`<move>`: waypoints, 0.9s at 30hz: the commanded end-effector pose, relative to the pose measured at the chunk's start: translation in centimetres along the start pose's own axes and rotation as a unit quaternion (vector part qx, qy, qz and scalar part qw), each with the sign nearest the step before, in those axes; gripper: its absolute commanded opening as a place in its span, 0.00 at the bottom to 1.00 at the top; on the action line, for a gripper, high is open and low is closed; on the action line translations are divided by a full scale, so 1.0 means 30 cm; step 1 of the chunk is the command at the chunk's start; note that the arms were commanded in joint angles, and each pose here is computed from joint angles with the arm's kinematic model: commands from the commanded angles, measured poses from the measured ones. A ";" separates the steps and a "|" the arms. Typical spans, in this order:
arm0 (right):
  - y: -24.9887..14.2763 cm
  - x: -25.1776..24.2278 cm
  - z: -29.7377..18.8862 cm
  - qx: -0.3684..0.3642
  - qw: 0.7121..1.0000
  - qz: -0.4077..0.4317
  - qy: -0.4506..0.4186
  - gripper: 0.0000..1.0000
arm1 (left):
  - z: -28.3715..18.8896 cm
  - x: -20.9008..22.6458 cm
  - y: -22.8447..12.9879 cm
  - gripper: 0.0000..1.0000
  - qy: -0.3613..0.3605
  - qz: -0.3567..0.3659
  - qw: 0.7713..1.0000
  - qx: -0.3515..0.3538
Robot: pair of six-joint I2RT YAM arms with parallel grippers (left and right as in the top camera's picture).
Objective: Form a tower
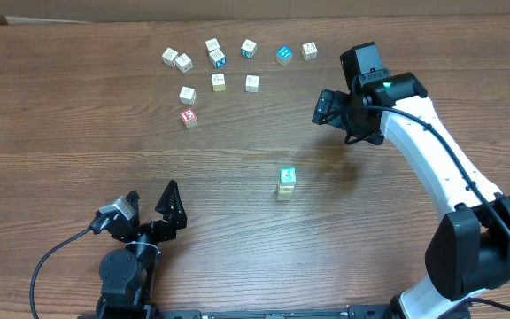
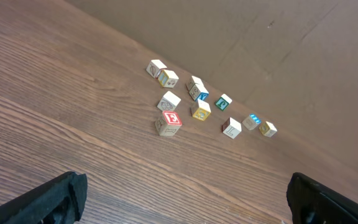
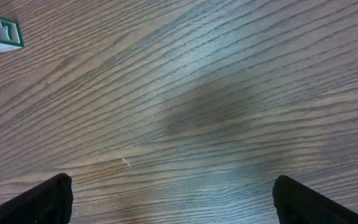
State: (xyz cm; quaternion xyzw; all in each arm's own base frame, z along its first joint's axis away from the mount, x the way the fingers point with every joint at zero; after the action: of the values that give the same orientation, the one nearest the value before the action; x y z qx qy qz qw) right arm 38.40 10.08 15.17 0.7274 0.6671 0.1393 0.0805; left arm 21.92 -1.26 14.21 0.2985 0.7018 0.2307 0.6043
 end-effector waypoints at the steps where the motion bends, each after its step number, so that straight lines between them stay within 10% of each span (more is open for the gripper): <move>1: 0.005 -0.010 0.001 -0.003 1.000 0.001 -0.005 1.00 | -0.001 -0.003 0.000 1.00 -0.003 0.008 1.000 -0.003; 27: 0.005 -0.010 0.001 -0.003 1.000 0.000 -0.005 1.00 | -0.001 0.000 0.002 0.99 -0.001 0.040 0.999 -0.005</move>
State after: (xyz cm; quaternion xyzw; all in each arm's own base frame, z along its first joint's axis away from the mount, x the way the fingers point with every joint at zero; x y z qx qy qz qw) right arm 38.39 10.08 15.16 0.7273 0.6672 0.1392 0.0803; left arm 21.92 -1.26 14.21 0.3005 0.7010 0.2324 0.6036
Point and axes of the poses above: each gripper's point midway between its finger pads, its own z axis out along the fingers, its own x axis along the line the jaws close on, y = z × x, the point moved 3 cm from there along -z, back along the fingers, and after that the axes turned 14 degrees about -z, right-handed, at the moved point
